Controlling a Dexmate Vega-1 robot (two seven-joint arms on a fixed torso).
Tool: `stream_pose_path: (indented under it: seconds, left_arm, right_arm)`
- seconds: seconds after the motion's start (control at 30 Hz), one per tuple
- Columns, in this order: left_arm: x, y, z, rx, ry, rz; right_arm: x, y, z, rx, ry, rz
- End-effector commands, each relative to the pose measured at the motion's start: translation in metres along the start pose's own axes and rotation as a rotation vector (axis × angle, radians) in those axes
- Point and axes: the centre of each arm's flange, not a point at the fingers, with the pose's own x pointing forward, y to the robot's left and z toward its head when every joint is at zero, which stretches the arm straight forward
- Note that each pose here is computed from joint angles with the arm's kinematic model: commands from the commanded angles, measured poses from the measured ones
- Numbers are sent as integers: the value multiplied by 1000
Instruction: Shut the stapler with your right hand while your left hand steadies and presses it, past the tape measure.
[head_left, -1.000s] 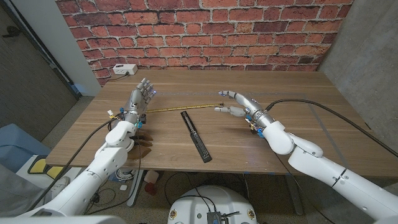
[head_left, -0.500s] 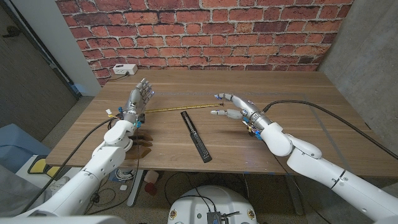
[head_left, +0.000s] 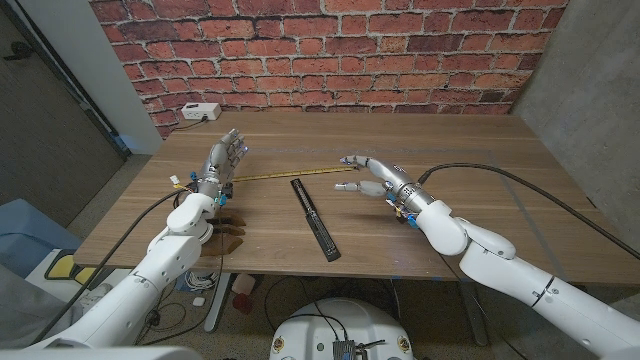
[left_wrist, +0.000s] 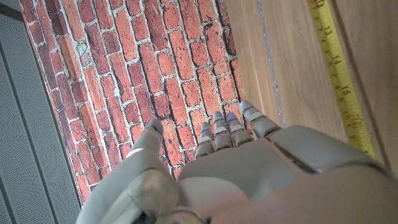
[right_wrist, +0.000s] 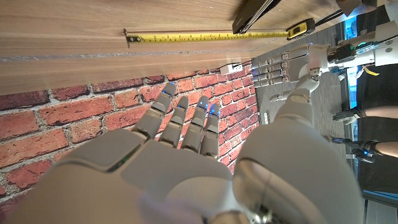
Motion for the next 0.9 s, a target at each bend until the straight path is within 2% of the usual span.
stream_pose_path:
  seconds: [0.03,0.63,0.9]
  left_arm:
    - [-2,-2,0,9,6,9]
    - [-5,-3,-1,3,-1,5]
    - [-5,-2,-1,3,-4,7]
  right_arm:
    - [-2,4,4,-28,-1,33]
    - [-3,4,17,-67,-26,52]
    - [-5,10,23,-85,-23,75]
